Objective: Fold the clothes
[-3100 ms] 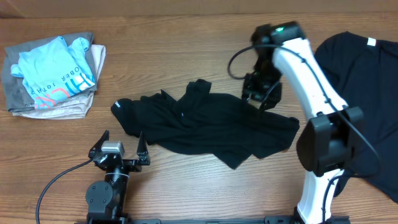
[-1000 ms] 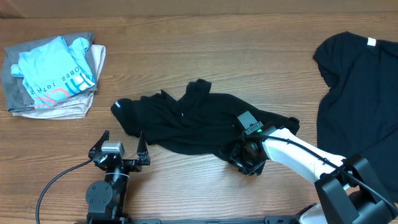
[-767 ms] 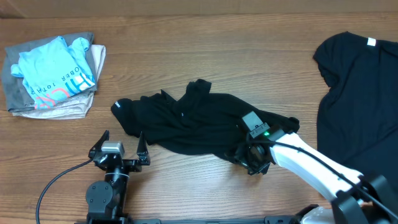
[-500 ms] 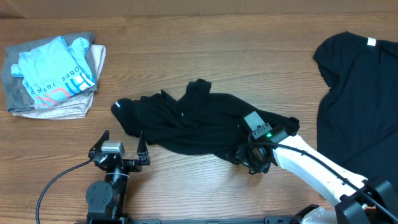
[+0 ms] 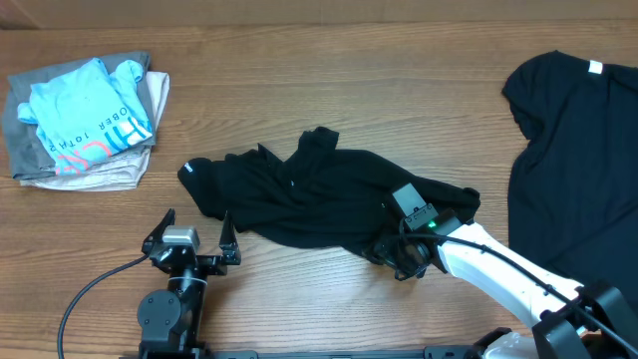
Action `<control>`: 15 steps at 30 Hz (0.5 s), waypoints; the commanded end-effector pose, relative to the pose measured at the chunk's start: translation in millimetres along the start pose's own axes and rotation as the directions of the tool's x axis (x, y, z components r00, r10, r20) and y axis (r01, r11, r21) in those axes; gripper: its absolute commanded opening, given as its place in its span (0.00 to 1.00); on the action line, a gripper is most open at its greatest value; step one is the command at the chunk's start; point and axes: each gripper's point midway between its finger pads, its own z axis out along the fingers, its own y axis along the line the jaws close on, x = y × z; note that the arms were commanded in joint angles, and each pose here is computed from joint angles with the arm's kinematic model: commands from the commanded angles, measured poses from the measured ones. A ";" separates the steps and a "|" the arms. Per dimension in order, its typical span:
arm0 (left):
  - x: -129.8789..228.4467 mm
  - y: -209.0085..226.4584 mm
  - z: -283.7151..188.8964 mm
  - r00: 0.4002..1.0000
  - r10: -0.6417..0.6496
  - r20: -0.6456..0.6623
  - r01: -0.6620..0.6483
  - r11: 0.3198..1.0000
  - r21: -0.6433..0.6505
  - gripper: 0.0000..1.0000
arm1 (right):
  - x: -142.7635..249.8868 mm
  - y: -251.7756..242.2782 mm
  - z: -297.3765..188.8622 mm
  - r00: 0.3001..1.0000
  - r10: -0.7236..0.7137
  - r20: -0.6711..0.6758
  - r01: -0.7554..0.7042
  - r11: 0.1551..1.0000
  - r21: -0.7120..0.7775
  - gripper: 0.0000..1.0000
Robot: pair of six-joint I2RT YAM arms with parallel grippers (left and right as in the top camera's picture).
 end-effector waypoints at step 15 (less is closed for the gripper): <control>-0.3 -1.8 -0.3 1.000 0.023 0.006 -0.023 1.000 0.009 1.00 | 0.2 -2.5 4.2 0.999 0.053 0.003 -0.053 0.999 -0.008 0.51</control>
